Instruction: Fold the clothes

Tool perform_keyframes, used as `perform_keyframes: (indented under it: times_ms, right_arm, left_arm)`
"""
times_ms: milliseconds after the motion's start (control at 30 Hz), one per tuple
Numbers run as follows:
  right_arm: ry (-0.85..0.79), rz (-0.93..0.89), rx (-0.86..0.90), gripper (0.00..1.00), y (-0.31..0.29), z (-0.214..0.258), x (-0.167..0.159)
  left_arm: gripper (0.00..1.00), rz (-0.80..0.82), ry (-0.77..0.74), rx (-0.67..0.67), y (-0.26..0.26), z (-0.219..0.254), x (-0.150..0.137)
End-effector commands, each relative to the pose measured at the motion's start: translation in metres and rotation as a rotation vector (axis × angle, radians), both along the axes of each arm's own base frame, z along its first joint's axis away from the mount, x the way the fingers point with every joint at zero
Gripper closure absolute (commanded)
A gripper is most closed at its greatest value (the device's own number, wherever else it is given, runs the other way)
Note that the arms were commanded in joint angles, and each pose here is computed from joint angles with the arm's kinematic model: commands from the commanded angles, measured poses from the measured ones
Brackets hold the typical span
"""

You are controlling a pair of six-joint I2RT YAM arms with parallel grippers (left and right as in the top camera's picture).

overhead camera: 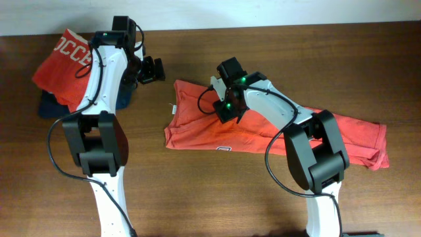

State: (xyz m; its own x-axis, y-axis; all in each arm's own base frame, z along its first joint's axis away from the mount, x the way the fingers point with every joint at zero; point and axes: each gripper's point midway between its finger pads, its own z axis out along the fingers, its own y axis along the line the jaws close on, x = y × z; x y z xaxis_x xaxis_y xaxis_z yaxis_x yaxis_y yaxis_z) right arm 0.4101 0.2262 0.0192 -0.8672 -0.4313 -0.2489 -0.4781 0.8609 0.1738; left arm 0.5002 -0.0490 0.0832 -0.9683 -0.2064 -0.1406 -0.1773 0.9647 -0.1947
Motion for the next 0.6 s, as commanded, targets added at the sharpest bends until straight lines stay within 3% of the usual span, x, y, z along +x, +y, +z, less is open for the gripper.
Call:
perform_keyframes:
  times_ms: [0,567]
  right_arm:
    - [-0.053,-0.082,-0.038,0.96,-0.008,0.015,0.013]
    - [-0.019,-0.216,-0.165,0.96,-0.035,0.009,0.005]
  left_arm:
    - [0.01,0.001,0.02,0.009,0.002,-0.011,0.0]
    - [0.01,0.001,0.02,0.009,0.002,-0.011,0.0]
